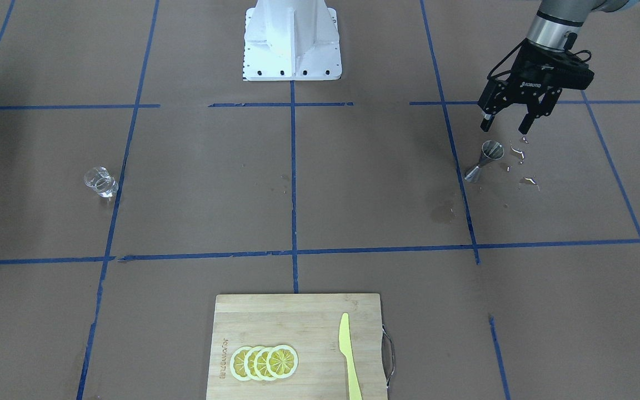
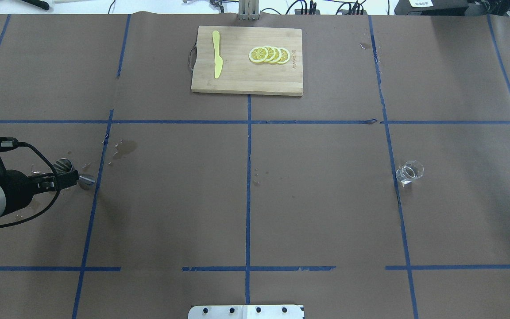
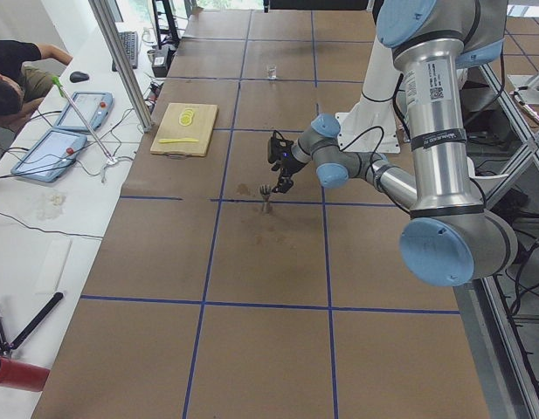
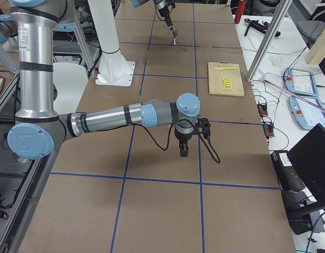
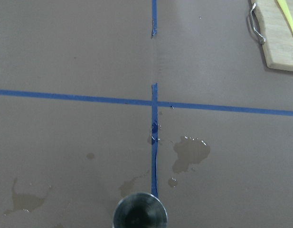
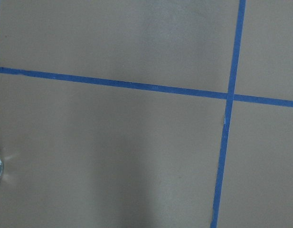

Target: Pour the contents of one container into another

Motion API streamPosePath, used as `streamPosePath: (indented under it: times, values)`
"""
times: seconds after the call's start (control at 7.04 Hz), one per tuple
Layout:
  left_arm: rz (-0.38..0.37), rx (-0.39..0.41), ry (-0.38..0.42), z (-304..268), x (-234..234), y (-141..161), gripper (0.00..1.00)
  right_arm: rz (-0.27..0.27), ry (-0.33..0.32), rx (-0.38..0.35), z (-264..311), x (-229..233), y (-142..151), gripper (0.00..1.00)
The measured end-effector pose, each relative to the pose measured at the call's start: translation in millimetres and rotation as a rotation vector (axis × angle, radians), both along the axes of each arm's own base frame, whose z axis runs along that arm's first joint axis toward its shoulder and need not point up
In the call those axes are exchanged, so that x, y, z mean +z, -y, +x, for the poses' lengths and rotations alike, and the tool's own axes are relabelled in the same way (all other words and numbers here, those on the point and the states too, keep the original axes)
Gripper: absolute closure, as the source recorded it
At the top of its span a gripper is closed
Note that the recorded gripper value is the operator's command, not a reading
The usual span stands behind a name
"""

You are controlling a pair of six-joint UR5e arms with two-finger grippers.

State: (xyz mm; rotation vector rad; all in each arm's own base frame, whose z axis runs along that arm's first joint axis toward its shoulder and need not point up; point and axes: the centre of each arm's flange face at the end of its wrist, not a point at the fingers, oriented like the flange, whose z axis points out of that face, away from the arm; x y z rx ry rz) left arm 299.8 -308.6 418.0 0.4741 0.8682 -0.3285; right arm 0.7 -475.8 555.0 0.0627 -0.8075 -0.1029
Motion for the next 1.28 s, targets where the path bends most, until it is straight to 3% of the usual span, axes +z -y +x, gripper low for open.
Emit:
streamPosePath:
  times: [0.14, 0.57, 0.85, 1.28]
  values:
    - [-0.007, -0.067, -0.003, 13.7, 8.1, -18.8, 0.21, 0.003, 0.0, 0.0, -0.1, -1.6, 0.7, 0.0]
    - [0.01, -0.193, 0.023, 32.3, 41.9, -50.7, 0.25, 0.017, 0.002, 0.0, -0.3, -8.5, 2.1, 0.0]
    - [0.082, -0.27, 0.039, 44.2, 57.6, -60.0, 0.11, 0.023, 0.003, 0.0, -0.3, -11.0, 2.1, 0.0]
    - [0.205, -0.374, 0.046, 59.6, 65.2, -56.5, 0.09, 0.024, 0.003, 0.0, -0.3, -11.7, 2.1, 0.0]
